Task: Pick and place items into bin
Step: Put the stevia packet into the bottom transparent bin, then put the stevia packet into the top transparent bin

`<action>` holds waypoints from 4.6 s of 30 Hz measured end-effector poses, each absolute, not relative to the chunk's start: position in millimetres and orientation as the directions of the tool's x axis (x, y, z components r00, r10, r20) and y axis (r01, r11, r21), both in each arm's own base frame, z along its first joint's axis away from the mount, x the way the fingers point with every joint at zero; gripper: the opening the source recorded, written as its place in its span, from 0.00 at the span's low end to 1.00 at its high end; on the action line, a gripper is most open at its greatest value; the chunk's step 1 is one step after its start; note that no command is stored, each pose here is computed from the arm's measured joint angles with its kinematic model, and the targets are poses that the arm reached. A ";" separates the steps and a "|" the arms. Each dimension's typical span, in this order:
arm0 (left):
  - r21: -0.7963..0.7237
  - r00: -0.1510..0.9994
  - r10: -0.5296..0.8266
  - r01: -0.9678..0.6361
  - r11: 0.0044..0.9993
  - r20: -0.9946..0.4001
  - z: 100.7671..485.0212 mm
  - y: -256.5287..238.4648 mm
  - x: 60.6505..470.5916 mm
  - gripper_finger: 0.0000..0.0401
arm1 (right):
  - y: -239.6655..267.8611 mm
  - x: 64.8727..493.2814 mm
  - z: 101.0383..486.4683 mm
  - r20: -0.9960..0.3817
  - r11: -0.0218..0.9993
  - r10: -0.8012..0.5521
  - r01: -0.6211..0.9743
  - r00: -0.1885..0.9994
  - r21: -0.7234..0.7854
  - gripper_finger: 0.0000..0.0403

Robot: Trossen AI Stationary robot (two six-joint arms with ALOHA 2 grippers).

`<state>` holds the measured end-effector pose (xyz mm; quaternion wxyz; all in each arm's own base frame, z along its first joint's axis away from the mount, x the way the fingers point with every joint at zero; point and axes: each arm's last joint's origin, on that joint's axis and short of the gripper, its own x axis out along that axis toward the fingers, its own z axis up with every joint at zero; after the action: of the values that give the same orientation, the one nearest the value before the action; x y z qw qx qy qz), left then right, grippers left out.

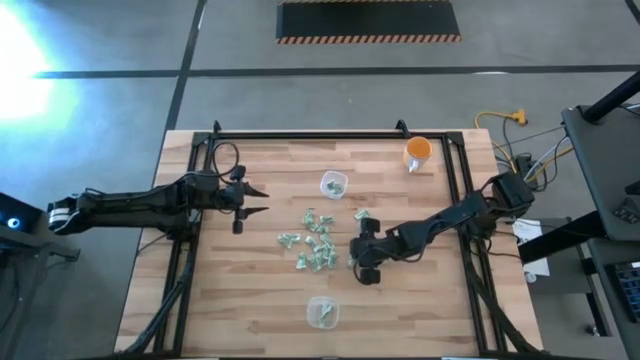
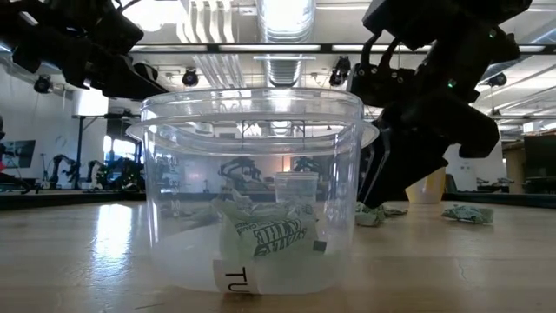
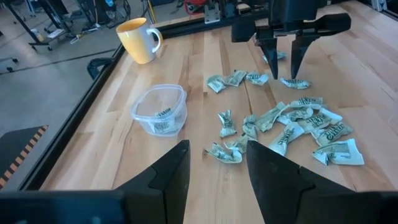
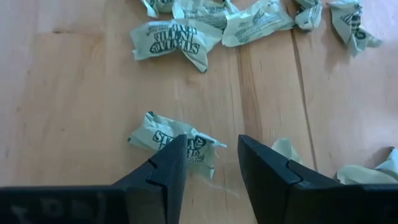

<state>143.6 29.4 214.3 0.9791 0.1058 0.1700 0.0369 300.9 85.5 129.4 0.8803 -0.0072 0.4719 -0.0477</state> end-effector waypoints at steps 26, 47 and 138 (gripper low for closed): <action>0.220 0.939 0.108 -0.036 0.975 -0.325 214.2 29.5 143.7 0.35 | 84.2 301.4 122.5 -0.847 0.996 -0.081 0.020 0.525 -0.083 0.03; 0.220 0.940 0.108 -0.036 0.975 -0.324 214.3 29.4 143.8 0.35 | 111.8 314.9 178.1 -0.715 0.988 0.021 -0.123 0.698 -0.091 0.02; -0.078 0.767 -0.248 0.252 0.965 -0.591 150.7 19.6 192.1 0.35 | 172.8 348.5 216.7 -0.727 0.910 0.206 -0.401 0.655 -0.104 0.20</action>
<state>192.1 19.6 150.7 0.9400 0.0028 0.3141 -0.1330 348.5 172.8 216.7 0.9006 -0.1286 0.3795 0.1686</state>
